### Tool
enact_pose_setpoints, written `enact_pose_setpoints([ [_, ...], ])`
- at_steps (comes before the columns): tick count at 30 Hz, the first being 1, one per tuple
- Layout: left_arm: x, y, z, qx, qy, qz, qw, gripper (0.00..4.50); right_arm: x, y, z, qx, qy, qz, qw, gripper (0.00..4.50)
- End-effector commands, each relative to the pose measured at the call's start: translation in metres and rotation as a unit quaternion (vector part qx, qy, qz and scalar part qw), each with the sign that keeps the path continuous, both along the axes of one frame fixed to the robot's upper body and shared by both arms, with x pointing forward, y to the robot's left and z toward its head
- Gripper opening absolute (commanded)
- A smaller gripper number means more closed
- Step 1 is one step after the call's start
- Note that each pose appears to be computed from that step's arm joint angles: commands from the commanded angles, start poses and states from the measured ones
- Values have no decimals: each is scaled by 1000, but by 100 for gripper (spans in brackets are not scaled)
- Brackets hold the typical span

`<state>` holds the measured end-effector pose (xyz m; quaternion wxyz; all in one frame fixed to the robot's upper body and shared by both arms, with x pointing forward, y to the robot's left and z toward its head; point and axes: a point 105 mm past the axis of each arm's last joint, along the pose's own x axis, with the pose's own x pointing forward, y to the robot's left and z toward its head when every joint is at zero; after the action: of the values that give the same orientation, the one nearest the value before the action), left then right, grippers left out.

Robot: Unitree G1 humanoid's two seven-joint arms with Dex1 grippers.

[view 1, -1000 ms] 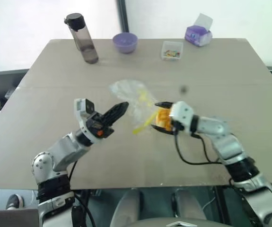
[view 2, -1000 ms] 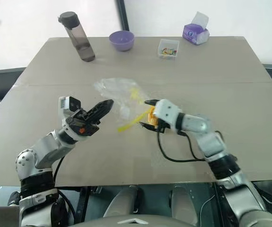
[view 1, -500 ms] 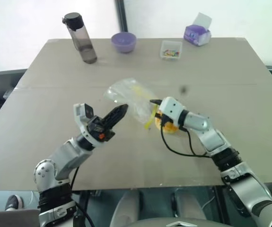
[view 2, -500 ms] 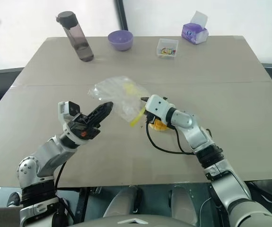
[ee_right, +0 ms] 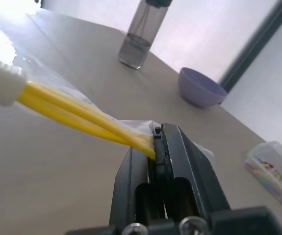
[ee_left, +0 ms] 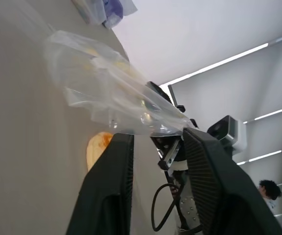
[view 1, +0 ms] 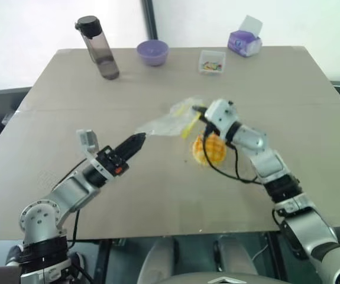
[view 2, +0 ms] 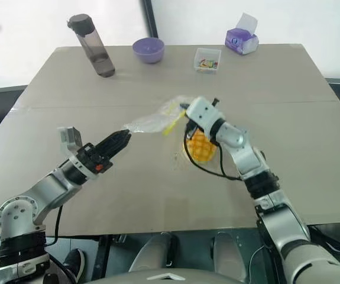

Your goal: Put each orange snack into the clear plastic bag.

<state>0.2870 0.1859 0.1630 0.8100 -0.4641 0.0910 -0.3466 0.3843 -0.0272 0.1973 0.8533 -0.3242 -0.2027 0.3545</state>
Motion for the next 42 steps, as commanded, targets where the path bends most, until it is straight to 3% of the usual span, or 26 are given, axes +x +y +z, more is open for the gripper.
enact_pose_setpoints([
  [1, -18, -11, 47, 23, -109, -50, 992, 237, 12, -6, 40, -24, -89, -71, 993, 0],
  [5, -13, -27, 74, 112, -189, -47, 974, 237, 27, -15, 57, -161, -185, -160, 956, 0],
  [10, -4, -56, 86, 227, -262, -48, 937, 237, 34, -15, 53, -239, -218, -194, 926, 0],
  [12, 11, -59, 81, 308, -277, -10, 910, 237, 37, -17, 48, -251, -201, -203, 925, 0],
  [15, 36, -57, 73, 420, -297, 49, 856, 237, 37, -14, 39, -266, -170, -205, 926, 0],
  [17, 53, -63, 71, 520, -346, 96, 775, 237, 33, -6, 36, -271, -166, -196, 928, 0],
  [21, 57, -87, 71, 581, -430, 106, 683, 237, 29, 1, 34, -275, -168, -189, 928, 0],
  [23, 55, -100, 69, 569, -434, 111, 690, 237, 27, 3, 31, -275, -166, -189, 928, 0],
  [26, 36, -125, 54, 550, -440, 41, 709, 237, 25, 5, 29, -277, -166, -187, 928, 0],
  [29, 33, -127, 52, 548, -430, 34, 717, 237, 25, 5, 26, -280, -166, -187, 927, 0],
  [32, 36, -121, 48, 576, -417, 29, 702, 237, 24, 5, 25, -280, -165, -185, 927, 0],
  [42, 45, -115, 45, 590, -391, 44, 705, 237, 22, 10, 26, -273, -169, -180, 930, 0],
])
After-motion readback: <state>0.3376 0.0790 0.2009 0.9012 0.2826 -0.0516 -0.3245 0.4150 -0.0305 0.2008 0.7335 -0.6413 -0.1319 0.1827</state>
